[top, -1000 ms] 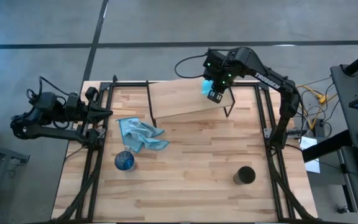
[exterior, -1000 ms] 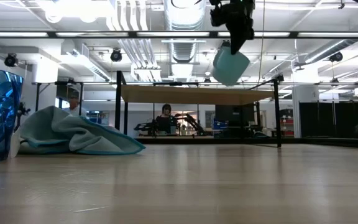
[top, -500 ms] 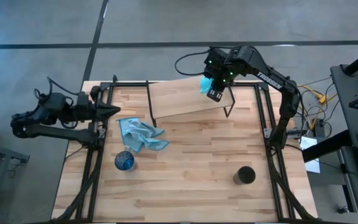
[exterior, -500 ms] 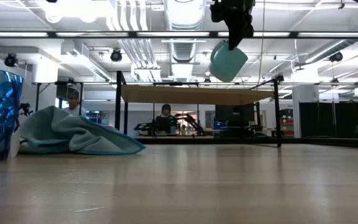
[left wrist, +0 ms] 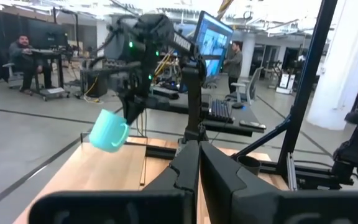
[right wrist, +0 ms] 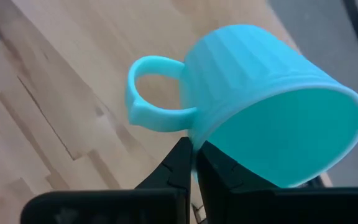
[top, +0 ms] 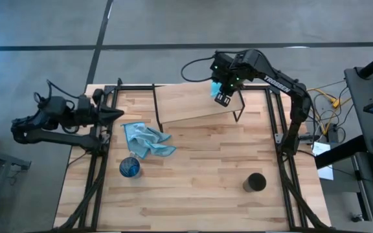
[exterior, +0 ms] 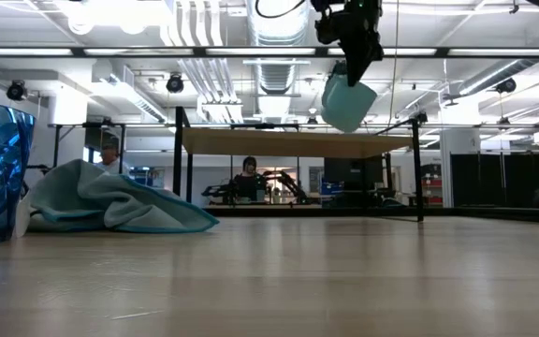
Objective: Stack small to large cups/mugs on shelf
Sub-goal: Put the light blue mug on the shelf
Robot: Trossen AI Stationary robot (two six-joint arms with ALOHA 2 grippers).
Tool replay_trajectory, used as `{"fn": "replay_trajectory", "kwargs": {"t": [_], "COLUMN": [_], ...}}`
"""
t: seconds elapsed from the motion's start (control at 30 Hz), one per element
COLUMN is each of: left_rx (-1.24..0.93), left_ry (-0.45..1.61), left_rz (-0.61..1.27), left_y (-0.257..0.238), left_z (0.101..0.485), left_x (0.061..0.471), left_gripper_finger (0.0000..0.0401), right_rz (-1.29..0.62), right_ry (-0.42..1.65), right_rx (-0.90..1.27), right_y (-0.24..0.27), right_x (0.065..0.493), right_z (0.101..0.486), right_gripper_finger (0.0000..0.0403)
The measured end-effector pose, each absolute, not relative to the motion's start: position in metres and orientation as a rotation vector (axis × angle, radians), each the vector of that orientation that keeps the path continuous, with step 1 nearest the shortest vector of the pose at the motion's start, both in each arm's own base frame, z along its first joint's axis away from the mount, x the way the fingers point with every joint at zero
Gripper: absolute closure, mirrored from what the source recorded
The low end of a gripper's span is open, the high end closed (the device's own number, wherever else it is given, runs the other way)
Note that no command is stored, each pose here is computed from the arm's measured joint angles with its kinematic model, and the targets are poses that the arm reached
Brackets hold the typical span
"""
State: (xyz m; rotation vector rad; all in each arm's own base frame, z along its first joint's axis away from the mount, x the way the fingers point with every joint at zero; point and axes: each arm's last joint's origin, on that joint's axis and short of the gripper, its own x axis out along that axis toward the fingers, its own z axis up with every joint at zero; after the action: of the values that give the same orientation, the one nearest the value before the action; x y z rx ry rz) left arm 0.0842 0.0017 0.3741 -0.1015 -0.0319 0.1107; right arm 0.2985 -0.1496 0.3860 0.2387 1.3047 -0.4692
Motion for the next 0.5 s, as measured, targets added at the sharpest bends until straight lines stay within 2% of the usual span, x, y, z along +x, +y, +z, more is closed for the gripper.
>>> {"fn": "replay_trajectory", "kwargs": {"t": [0.23,0.5], "left_rx": [-0.126,-0.382], "left_ry": [-0.105,-0.333], "left_rz": [0.102,0.049], "left_y": [0.002,0.002], "left_z": [0.38,0.401], "left_x": [0.077,0.075], "left_gripper_finger": [0.0401,0.0401], "right_rz": [-0.423,-0.372], "right_ry": [1.322,1.272], "right_rx": [0.269,0.327], "right_y": [-0.146,-0.143], "right_x": [0.3,0.298], "right_z": [0.38,0.389], "right_gripper_finger": [0.039,0.039]}}
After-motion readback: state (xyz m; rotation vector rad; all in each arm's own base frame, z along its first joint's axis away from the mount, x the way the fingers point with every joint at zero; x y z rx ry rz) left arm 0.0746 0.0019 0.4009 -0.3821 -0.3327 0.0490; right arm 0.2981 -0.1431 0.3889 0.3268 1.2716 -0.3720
